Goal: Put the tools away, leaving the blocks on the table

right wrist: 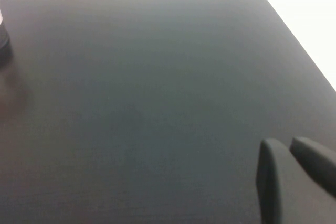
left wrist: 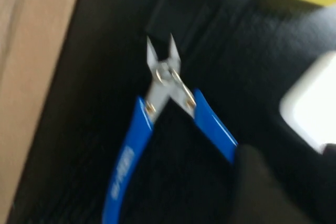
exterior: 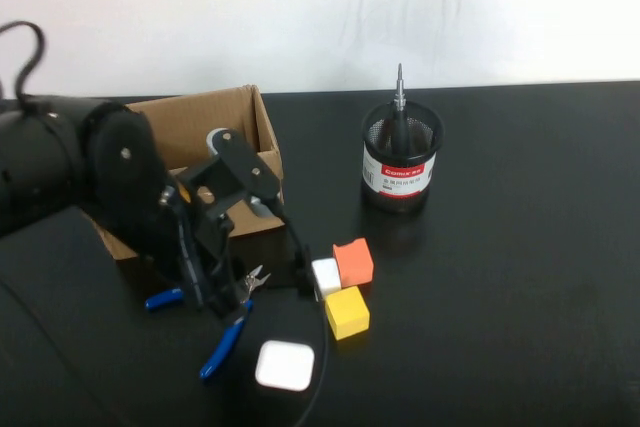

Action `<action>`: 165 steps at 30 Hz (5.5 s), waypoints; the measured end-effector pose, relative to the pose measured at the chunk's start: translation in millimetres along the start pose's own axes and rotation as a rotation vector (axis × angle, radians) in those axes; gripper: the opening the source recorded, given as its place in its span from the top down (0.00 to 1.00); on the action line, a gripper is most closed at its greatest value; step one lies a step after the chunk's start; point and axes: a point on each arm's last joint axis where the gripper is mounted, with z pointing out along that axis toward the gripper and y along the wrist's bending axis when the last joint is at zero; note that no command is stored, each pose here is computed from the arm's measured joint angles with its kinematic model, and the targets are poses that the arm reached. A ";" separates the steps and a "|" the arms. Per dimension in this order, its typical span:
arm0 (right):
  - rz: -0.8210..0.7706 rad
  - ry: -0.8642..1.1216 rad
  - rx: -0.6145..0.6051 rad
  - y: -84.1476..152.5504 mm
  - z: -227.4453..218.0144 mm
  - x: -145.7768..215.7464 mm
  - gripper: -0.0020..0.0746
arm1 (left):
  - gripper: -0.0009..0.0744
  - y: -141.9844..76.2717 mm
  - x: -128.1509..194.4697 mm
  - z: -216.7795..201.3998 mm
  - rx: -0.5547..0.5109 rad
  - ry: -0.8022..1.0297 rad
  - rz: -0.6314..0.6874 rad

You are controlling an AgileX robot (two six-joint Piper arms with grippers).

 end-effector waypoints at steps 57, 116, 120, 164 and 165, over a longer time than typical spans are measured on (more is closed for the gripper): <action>0.000 0.000 0.000 0.0 0.0 0.0 0.98 | 0.84 24.1 -6.5 90.7 -0.071 -0.002 -0.041; 0.000 0.000 0.000 0.0 0.0 0.0 0.98 | 0.84 105.8 -7.0 -54.0 -0.589 -0.793 -0.571; 0.000 0.000 0.000 0.0 0.0 0.0 0.98 | 0.84 110.4 -6.6 -38.7 -0.567 -0.780 -0.621; 0.000 0.001 0.000 0.0 0.0 0.1 0.98 | 0.97 41.4 21.8 -113.9 -0.378 -0.577 -0.500; 0.000 0.001 0.000 0.0 0.0 0.1 0.98 | 0.98 31.9 27.3 -124.6 -0.379 -0.600 -0.497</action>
